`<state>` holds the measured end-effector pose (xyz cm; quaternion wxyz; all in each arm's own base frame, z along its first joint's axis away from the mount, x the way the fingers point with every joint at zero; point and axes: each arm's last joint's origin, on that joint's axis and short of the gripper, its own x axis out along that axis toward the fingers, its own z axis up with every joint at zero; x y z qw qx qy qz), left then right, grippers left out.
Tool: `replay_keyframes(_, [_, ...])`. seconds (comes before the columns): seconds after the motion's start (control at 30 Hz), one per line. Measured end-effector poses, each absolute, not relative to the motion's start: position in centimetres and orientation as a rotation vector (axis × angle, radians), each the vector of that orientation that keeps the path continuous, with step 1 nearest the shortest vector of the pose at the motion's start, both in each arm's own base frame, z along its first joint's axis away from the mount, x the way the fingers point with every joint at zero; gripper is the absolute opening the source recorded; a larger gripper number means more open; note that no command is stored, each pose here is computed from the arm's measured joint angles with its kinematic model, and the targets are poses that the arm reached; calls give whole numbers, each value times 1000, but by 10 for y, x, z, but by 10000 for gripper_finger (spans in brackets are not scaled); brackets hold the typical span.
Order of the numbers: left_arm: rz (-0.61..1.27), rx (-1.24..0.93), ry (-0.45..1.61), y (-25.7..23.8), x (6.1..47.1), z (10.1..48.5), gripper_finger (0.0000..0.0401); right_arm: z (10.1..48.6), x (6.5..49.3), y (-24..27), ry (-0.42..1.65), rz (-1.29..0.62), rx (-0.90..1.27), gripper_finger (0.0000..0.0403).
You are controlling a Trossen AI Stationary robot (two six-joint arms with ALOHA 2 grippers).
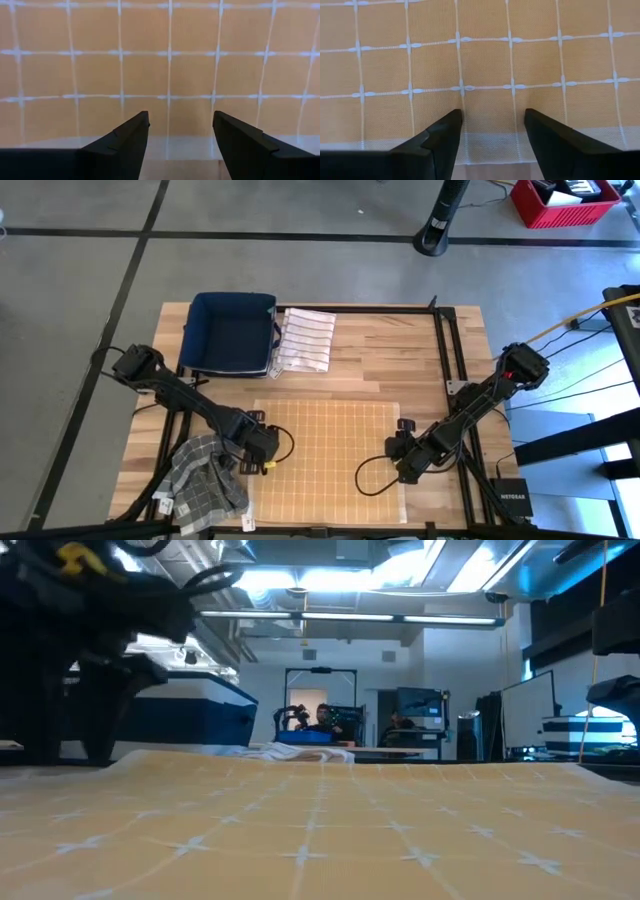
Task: Fold towel
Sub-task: Fold the orange towel
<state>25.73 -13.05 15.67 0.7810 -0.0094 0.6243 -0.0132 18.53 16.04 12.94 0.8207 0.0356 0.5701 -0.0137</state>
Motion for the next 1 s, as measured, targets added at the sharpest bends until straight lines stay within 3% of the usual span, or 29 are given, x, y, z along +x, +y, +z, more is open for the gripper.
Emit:
replay_keyframes(0.37, [-46,-60,1348,-129,251,140,214,129,185,160,1211,-33,75,223])
replay_keyframes(1.0, [-48,-80,1349,-136,257,152,214,129,185,160,1227,-20,83,223])
